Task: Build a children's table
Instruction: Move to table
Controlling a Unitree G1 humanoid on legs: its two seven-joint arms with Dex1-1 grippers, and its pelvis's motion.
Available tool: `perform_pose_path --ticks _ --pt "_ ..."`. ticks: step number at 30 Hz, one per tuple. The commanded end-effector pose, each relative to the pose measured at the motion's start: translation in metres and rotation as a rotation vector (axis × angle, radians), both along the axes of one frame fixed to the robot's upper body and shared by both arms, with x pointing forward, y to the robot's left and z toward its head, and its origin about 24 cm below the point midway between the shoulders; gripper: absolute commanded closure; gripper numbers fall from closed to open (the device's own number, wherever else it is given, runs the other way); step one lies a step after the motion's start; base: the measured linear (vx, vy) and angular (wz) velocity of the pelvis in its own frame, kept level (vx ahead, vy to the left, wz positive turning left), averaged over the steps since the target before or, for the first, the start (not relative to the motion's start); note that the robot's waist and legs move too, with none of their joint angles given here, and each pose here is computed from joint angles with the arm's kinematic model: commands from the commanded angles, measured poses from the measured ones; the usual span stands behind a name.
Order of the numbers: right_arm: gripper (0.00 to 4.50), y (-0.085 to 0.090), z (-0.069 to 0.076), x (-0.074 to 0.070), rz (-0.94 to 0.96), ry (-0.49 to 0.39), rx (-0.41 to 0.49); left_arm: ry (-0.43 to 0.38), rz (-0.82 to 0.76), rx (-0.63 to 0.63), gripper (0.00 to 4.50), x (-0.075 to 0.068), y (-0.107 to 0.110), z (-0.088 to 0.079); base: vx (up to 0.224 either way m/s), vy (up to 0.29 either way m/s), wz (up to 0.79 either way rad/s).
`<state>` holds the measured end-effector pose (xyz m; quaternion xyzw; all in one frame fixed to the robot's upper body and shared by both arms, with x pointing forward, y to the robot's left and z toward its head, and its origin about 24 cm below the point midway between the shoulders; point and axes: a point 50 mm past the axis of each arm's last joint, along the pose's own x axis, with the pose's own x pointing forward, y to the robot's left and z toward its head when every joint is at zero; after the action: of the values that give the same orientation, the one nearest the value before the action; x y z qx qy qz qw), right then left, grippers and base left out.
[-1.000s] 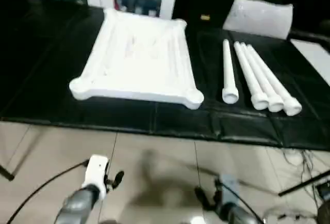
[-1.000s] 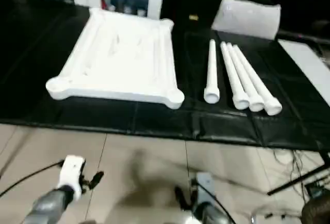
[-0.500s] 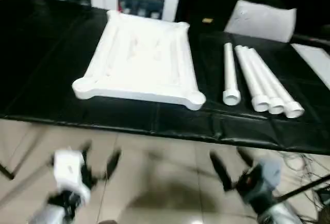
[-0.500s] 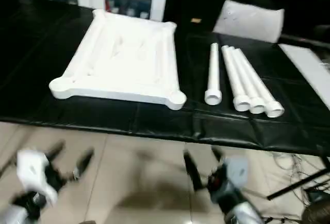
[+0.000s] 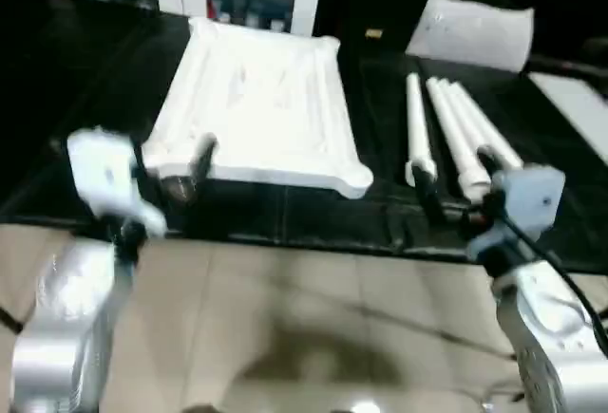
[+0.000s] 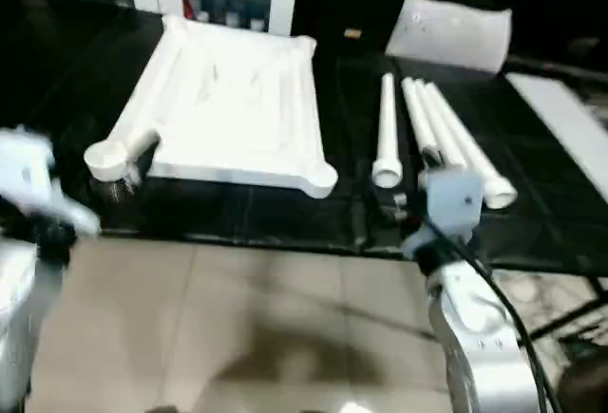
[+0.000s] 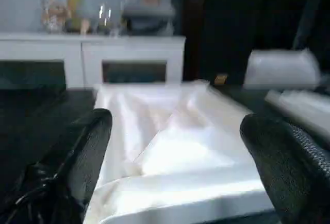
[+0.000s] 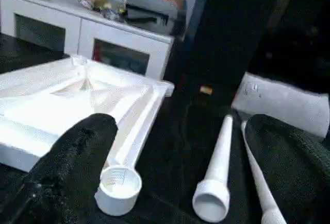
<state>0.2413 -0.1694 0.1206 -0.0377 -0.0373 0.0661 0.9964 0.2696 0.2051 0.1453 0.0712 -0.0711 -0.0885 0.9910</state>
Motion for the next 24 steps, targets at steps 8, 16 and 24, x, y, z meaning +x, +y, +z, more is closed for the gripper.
perform_pose_path --ticks 8,16,24 --pt "0.0 0.0 -0.009 0.002 -0.059 0.136 -0.03 0.087 -0.007 0.005 0.04 0.008 0.003 -0.001 0.0 0.0 0.0" --pt "0.0 0.013 -0.009 0.0 -0.067 0.175 0.025 0.167 -0.042 0.012 0.04 -0.029 -0.029 -0.026 0.0 0.0 0.0" --pt "0.0 0.031 -0.021 -0.006 0.011 0.203 0.049 0.189 0.007 -0.023 0.04 -0.031 -0.033 -0.037 0.0 0.0 0.0"
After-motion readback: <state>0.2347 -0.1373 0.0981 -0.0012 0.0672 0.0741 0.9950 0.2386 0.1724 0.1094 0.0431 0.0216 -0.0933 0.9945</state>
